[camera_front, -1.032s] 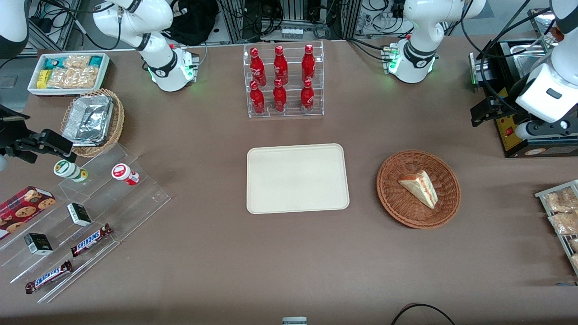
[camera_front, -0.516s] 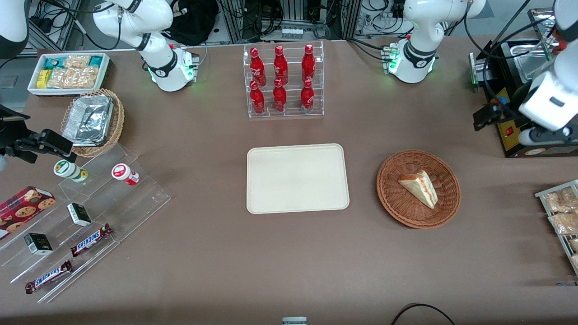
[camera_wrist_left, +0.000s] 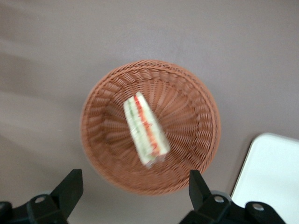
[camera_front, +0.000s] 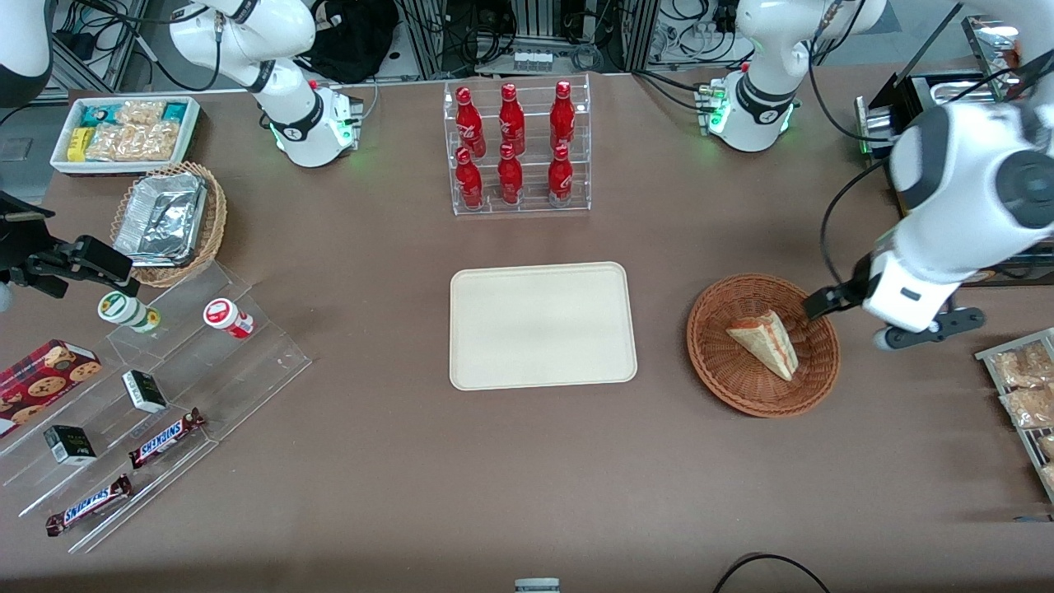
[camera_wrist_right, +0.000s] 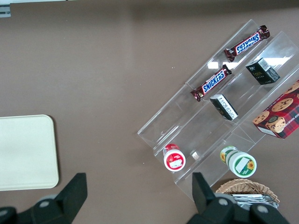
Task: Place sandwich from basket to tray
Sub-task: 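Move the left gripper over the wicker basket and lower toward the sandwich, then close the left gripper on the wrapped sandwich's upright edge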
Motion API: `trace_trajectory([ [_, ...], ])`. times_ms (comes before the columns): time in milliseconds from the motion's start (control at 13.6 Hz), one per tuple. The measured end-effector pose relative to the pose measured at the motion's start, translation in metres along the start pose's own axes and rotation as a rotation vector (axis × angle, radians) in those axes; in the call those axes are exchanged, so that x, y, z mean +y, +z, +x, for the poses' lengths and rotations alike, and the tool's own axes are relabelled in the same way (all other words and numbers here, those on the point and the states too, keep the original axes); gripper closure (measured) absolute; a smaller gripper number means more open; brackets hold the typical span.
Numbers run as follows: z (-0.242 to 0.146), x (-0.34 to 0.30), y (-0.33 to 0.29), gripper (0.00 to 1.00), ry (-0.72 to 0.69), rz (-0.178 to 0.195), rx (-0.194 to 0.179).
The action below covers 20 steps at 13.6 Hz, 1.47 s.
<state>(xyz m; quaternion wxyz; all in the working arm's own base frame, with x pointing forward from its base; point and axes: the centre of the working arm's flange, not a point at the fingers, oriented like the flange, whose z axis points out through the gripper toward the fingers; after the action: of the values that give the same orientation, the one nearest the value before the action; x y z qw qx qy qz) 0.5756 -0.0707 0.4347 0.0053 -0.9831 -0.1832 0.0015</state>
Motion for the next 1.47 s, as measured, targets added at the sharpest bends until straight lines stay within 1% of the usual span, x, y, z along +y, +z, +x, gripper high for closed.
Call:
trace_trajectory([
  [74,-0.008,0.005,0.018,0.0,-0.097,-0.01,0.014],
  [147,-0.017,0.009,0.036,0.0,-0.176,-0.016,0.019],
  [295,-0.033,0.007,0.069,0.0,-0.266,-0.012,0.009],
  [516,-0.045,-0.001,0.103,0.0,-0.315,-0.003,-0.007],
  [884,-0.038,0.003,0.142,0.0,-0.37,-0.033,-0.002],
  [1179,-0.036,0.005,0.168,0.0,-0.376,-0.038,-0.014],
  [1253,-0.035,0.005,0.172,0.04,-0.376,-0.042,-0.012],
  [1326,-0.035,0.006,0.175,0.04,-0.377,-0.046,-0.01],
  [1400,-0.034,0.006,0.178,0.12,-0.377,-0.047,-0.011],
  [1474,-0.034,0.006,0.179,0.25,-0.377,-0.048,-0.011],
])
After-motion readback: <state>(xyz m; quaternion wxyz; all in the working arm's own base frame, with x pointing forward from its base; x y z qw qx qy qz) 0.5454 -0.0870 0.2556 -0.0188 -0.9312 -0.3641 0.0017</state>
